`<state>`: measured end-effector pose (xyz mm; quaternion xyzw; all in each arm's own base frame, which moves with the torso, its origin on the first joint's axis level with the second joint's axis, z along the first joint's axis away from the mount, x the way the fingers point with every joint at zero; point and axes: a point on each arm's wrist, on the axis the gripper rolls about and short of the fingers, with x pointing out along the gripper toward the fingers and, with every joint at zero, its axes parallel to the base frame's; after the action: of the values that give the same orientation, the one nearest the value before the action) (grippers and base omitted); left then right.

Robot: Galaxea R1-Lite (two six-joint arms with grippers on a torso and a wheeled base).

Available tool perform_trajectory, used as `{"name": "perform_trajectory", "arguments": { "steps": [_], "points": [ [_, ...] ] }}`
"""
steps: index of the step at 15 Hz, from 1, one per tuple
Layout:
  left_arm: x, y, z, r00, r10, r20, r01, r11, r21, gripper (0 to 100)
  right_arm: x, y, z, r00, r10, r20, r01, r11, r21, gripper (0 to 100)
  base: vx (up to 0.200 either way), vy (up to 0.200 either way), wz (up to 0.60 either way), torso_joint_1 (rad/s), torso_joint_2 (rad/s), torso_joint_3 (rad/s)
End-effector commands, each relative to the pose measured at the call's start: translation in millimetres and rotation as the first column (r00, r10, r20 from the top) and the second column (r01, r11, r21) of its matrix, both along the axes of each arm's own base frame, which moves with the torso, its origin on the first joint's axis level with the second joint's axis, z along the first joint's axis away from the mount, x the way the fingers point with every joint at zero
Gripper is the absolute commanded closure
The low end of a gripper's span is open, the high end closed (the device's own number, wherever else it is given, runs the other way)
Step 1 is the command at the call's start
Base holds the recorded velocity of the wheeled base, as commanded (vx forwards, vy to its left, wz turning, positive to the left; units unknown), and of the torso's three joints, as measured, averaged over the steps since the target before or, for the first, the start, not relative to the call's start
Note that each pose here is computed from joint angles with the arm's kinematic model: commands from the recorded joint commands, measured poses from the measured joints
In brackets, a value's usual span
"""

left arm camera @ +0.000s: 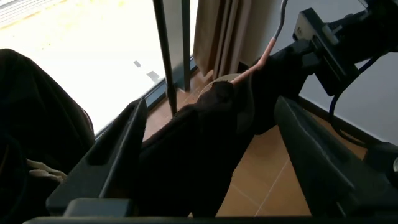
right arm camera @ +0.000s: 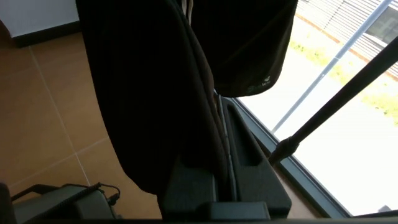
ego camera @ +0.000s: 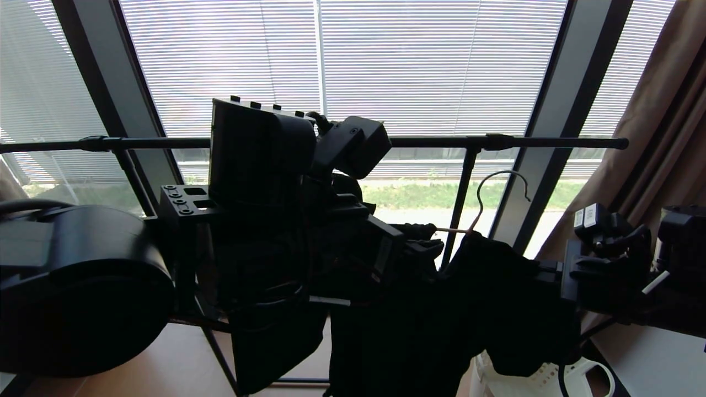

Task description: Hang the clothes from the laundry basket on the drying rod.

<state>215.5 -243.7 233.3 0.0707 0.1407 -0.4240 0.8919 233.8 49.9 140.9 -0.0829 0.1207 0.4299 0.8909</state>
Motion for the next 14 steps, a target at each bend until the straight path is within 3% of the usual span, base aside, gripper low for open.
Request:
{"name": "perform_trajectory", "arguments": {
  "steps": [1,4,6,7,9,11,14],
  "points": [
    [-6,11,-1,1.000,0.008,-0.001,-0.008,1.000,0.001,0,2,-1,1,1.000,-0.007,0.003,0.007,1.000,0.001,100,0.000,0.000,0.00,0.000,0.00,0.000],
    [-16,42,12,0.997,0.052,0.050,-0.051,0.998,-0.035,0,3,-8,1,1.000,-0.028,0.005,0.028,1.000,0.003,100,0.000,0.000,0.00,0.000,0.00,0.000],
    [-11,74,5,0.990,0.118,0.074,-0.120,0.993,0.015,0,3,-14,2,0.999,-0.031,0.007,0.031,0.999,0.012,100,0.000,0.000,0.00,0.000,0.00,0.000],
    [-9,88,-1,0.991,0.111,0.068,-0.114,0.993,0.032,0,3,-16,2,1.000,-0.011,0.004,0.011,1.000,0.025,100,0.000,0.000,0.00,0.000,0.00,0.000],
    [-10,115,-5,0.998,0.036,0.057,-0.037,0.999,0.019,0,2,-22,2,1.000,0.023,0.005,-0.023,0.999,0.049,100,0.000,0.000,0.00,0.000,0.00,0.000],
    [-6,135,-12,0.999,0.024,0.035,-0.025,1.000,0.016,0,2,-27,2,0.999,0.038,0.003,-0.039,0.997,0.064,100,0.000,0.000,0.00,0.000,0.00,0.000],
    [-6,144,-27,0.998,-0.062,-0.010,0.062,0.998,0.005,0,0,-32,3,0.993,0.121,0.007,-0.121,0.987,0.109,100,0.000,0.000,0.00,0.000,0.00,0.000]
  ]
}}
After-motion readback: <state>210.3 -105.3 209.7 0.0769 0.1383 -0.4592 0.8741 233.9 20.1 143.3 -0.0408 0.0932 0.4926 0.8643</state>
